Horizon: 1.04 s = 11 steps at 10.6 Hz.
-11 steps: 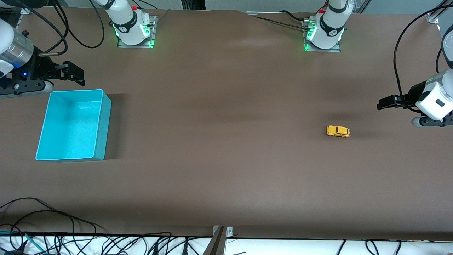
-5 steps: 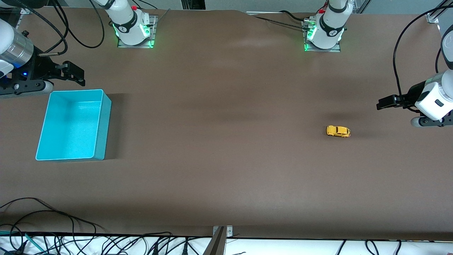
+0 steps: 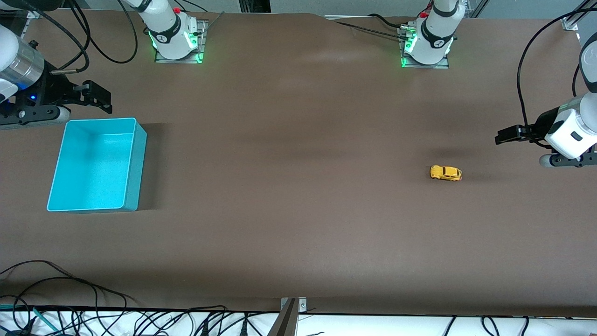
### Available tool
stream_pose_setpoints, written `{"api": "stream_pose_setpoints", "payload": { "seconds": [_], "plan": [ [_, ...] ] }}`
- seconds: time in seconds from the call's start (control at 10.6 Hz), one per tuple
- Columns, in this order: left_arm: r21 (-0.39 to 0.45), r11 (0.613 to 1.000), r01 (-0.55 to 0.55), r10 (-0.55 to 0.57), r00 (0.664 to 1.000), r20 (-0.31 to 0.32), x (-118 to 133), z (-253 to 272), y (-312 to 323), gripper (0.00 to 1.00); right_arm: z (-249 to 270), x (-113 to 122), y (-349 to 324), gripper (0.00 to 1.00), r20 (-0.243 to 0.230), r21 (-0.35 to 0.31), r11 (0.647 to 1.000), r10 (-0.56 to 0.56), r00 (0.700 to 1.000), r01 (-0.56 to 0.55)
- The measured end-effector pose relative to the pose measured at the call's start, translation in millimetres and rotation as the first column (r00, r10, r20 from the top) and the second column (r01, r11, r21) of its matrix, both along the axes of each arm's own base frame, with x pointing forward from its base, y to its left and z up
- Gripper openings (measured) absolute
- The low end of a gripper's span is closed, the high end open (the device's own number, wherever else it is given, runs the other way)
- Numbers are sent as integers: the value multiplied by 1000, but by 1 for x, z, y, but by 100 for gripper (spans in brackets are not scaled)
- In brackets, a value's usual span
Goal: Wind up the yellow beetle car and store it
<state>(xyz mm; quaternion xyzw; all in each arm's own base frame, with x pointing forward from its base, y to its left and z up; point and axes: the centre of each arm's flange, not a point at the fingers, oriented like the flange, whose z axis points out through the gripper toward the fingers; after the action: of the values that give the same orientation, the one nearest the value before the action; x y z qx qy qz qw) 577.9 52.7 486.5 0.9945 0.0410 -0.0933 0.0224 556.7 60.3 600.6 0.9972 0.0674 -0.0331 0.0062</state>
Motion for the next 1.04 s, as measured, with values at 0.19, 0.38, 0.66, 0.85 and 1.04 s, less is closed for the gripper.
{"api": "stream_pose_setpoints", "payload": {
  "seconds": [0.19,0.38,0.66,0.85,1.04],
  "plan": [
    [1,1000,-6,6,1000,-3,0,-1,0,100,0,0,0,100,0,0,1000,0,1000,0],
    [17,996,-89,90,996,-29,1,-14,1,100,0,0,0,100,0,0,1000,0,1000,0],
    [85,939,-334,341,937,-73,9,-47,5,100,0,0,0,100,-1,0,1000,-1,1000,1],
    [131,833,-538,546,837,-36,12,-80,11,100,0,0,0,100,-1,0,1000,-1,1000,1],
    [152,676,-721,727,686,26,8,-123,10,100,0,0,-1,100,-1,0,1000,-1,1000,1]
  ]
}}
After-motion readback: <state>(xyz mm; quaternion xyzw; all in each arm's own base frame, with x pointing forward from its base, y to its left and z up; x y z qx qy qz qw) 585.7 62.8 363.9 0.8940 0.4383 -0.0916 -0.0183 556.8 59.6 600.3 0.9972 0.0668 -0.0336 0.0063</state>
